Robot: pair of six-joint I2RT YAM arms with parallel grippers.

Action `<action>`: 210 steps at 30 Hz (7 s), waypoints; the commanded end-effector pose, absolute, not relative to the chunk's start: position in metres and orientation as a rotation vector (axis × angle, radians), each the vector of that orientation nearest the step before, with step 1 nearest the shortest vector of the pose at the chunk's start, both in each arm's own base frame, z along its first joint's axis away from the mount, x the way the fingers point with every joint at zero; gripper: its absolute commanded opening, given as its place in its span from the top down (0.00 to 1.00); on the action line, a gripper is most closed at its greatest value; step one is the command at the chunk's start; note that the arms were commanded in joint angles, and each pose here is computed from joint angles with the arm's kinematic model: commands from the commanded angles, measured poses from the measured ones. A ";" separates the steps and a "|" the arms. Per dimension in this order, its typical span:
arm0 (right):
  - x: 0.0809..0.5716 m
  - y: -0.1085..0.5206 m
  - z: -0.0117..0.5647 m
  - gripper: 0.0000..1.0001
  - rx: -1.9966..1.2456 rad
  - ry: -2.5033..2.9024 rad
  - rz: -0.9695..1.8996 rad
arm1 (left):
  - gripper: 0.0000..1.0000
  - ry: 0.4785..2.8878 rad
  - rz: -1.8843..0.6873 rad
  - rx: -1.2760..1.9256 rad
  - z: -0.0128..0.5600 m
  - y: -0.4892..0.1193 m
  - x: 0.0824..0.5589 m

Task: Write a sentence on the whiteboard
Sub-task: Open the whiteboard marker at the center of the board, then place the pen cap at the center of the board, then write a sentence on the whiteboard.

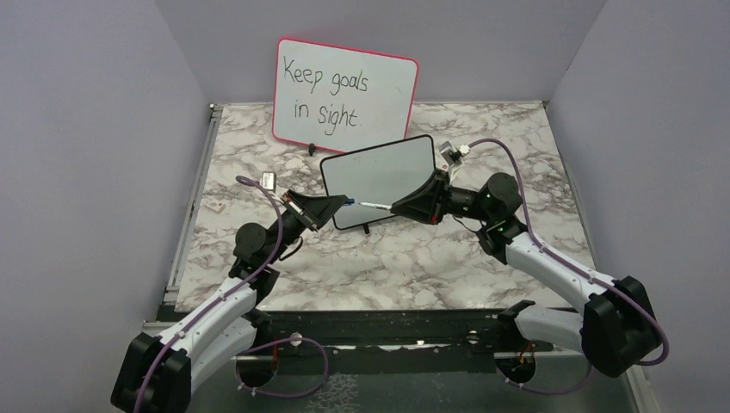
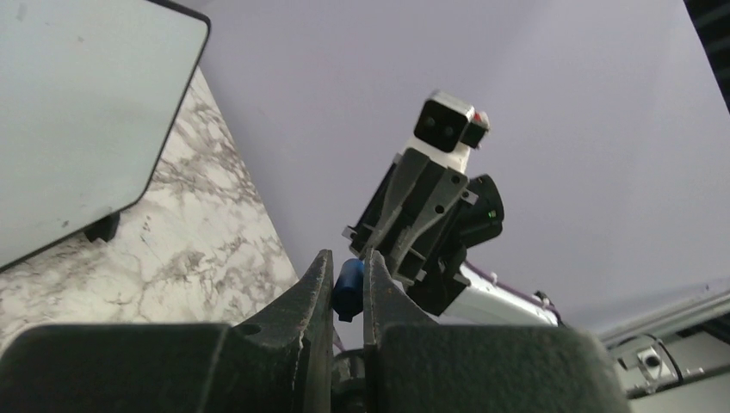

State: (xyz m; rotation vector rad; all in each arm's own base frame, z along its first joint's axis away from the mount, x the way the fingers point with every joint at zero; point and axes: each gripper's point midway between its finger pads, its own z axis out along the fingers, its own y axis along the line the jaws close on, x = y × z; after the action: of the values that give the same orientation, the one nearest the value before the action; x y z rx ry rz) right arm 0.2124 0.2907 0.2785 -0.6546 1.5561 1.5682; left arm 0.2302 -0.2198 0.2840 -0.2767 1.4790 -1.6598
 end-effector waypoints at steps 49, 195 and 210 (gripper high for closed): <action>0.265 0.201 0.258 0.99 -0.508 1.665 0.727 | 1.00 2.303 -0.739 0.268 0.084 -0.287 0.215; 0.255 0.270 0.270 1.00 -0.797 1.691 0.628 | 0.78 1.998 -1.279 0.536 0.210 -0.186 0.328; 0.253 0.299 0.263 0.99 -0.796 1.691 0.511 | 0.93 2.015 -1.235 0.518 0.210 -0.182 0.326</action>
State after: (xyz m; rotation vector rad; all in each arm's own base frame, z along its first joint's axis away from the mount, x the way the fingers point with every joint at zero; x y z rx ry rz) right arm 0.2416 0.2961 0.2461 -0.8550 1.7255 0.5804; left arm 0.3305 -0.1840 0.2055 0.5174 2.0144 -1.2849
